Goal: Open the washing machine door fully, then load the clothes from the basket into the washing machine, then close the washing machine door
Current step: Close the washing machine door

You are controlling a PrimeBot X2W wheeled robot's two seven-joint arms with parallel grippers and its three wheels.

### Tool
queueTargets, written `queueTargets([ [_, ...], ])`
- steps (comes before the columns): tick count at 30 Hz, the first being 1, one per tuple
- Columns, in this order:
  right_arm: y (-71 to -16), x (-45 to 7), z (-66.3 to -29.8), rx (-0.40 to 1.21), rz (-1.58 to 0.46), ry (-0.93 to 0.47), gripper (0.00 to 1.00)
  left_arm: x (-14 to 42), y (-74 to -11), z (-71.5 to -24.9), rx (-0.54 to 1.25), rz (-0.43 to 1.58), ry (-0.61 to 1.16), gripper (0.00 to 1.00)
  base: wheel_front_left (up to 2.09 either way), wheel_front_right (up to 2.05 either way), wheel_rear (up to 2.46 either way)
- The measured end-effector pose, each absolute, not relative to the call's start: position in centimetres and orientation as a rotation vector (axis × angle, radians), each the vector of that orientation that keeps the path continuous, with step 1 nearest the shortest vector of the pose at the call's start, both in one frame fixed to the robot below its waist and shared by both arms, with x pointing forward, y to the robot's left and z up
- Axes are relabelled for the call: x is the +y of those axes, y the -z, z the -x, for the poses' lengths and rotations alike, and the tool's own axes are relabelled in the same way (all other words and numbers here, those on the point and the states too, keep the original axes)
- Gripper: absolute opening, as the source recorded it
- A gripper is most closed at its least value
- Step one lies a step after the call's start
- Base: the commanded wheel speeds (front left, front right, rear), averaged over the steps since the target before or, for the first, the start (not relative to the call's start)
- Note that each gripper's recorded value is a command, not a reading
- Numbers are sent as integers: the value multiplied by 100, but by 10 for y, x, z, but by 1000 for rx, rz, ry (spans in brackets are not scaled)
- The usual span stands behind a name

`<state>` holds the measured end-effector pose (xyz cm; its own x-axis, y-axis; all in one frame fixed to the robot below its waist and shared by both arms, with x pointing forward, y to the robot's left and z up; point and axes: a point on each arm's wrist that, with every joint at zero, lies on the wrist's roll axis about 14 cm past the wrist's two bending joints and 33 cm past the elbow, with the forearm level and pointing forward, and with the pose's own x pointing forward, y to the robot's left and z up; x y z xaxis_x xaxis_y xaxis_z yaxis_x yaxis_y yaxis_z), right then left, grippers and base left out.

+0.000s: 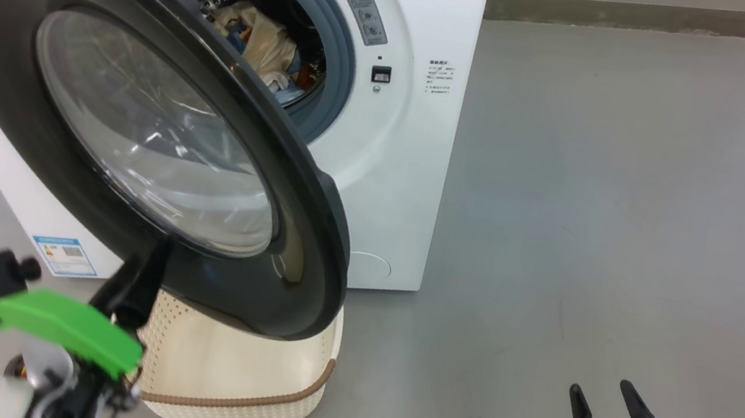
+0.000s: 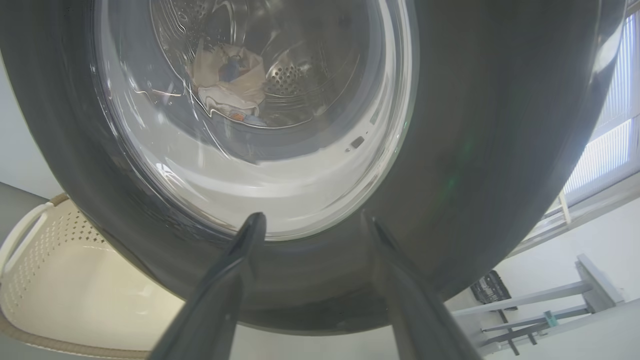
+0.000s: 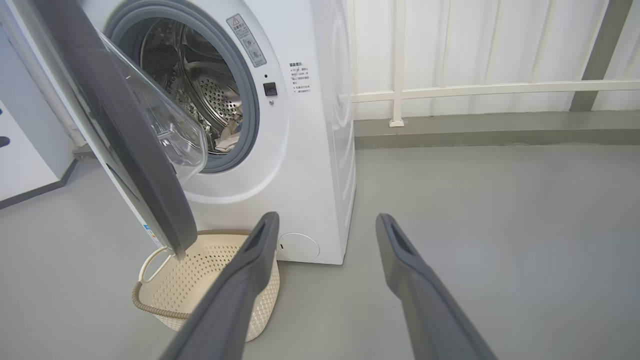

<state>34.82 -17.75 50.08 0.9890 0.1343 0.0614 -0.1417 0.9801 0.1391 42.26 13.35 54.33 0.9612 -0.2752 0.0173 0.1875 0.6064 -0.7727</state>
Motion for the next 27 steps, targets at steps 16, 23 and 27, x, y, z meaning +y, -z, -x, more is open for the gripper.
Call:
queueTargets([
  [16,-499,-179,-345,-50,-153,-125,100,147,-491,-382,37,430,212,100,0,0,0],
  [23,-499,-185,-346,-49,-150,-108,100,153,-502,-375,-38,303,171,100,0,0,0],
  [27,-498,-185,-346,-46,-149,-106,100,161,-498,-368,-42,288,123,100,0,0,0],
])
